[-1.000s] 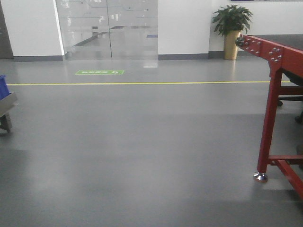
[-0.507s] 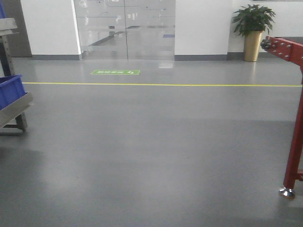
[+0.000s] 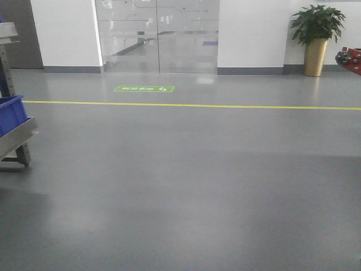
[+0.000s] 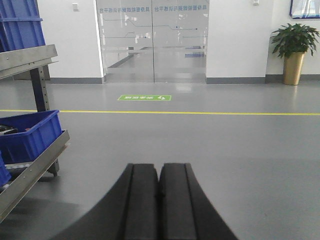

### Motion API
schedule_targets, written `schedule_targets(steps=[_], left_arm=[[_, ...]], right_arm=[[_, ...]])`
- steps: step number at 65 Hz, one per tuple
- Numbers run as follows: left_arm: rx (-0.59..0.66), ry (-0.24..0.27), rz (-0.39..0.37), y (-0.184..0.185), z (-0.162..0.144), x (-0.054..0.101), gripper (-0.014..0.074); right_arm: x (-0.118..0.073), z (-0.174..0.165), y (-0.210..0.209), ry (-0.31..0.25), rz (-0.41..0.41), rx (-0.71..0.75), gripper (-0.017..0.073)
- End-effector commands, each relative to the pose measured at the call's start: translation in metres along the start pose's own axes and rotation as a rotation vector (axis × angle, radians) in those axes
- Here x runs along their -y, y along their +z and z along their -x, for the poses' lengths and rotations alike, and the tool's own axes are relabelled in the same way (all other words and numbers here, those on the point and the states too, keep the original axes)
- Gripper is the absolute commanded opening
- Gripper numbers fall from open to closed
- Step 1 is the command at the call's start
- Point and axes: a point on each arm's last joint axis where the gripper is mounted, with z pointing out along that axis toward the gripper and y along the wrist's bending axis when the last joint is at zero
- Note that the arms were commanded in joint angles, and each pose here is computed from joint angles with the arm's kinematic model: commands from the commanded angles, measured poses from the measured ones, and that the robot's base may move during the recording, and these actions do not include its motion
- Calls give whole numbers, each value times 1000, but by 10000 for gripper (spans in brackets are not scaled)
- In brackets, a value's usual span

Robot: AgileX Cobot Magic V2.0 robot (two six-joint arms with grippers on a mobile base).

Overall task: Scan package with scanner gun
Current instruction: 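Drive the base forward toward the red-framed table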

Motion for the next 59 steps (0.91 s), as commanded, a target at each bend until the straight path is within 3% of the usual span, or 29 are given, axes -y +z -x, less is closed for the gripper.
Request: schedule_targets(steps=[1, 59], left_arm=[[25, -11, -7, -1, 3, 0, -111], [25, -11, -7, -1, 3, 0, -111]], right_arm=[[0, 2, 0, -7, -4, 26, -153], [0, 2, 0, -7, -4, 26, -153]])
